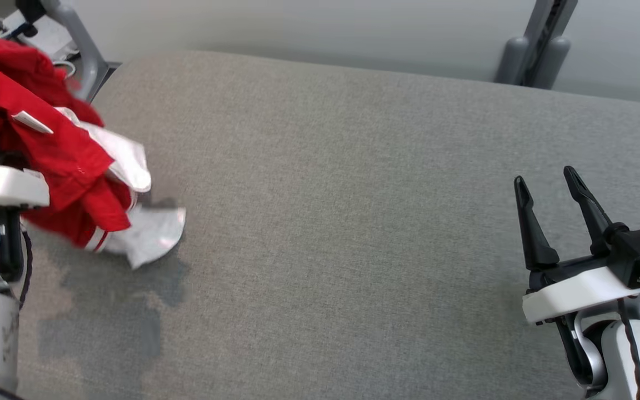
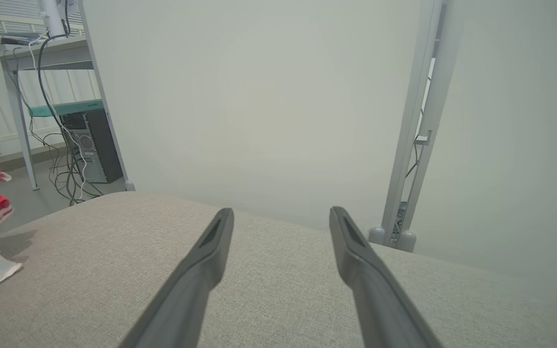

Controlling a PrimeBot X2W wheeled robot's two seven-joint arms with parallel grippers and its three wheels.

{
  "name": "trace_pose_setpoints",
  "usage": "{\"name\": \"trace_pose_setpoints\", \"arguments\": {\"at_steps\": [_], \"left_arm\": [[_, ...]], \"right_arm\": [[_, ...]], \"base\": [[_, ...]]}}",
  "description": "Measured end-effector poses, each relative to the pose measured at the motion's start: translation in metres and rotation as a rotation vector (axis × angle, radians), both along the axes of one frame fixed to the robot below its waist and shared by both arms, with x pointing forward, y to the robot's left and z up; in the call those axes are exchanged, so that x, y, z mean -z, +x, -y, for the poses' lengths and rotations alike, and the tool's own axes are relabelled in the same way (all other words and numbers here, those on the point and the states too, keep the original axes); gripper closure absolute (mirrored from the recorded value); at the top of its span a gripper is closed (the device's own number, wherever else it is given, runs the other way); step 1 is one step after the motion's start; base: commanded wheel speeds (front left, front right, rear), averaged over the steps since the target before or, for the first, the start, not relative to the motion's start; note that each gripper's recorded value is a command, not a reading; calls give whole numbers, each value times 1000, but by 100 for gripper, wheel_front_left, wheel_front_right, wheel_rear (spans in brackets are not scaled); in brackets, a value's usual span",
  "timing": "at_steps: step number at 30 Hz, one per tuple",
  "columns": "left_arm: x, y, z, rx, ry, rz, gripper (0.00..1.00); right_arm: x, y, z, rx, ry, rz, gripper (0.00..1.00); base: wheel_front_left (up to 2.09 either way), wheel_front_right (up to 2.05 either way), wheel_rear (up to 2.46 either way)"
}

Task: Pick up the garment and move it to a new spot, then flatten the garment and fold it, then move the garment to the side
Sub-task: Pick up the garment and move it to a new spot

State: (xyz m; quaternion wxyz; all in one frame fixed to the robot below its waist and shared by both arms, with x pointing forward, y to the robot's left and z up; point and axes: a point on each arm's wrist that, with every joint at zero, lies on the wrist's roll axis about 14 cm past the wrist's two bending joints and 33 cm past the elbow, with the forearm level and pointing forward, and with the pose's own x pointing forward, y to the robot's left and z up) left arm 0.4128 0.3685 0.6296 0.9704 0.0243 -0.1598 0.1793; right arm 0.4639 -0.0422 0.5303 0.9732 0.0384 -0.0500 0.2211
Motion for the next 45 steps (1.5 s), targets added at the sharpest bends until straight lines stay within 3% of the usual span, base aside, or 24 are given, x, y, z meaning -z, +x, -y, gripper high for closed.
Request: {"name": "trace_pose_setpoints", "arguments": {"at_steps": [8, 15, 28, 37, 45], "left_arm": [[-44, -16, 57, 112, 54, 122, 100], [-65, -12, 129, 306, 60, 175, 100], [-38, 29, 281, 739, -23, 108, 100], [50, 61, 377, 974, -87, -144, 100], [156, 60, 416, 1071, -92, -431, 100]], "right_arm": [[-18, -11, 25, 71, 15, 41, 0], [-29, -21, 54, 145, 20, 68, 0], [-35, -43, 123, 328, 25, 77, 0], [-13, -62, 171, 466, 38, 23, 0], [13, -66, 188, 520, 33, -40, 0]], "base": [[0, 0, 0], [0, 0, 0], [0, 0, 0], [0, 0, 0], [0, 0, 0]]}}
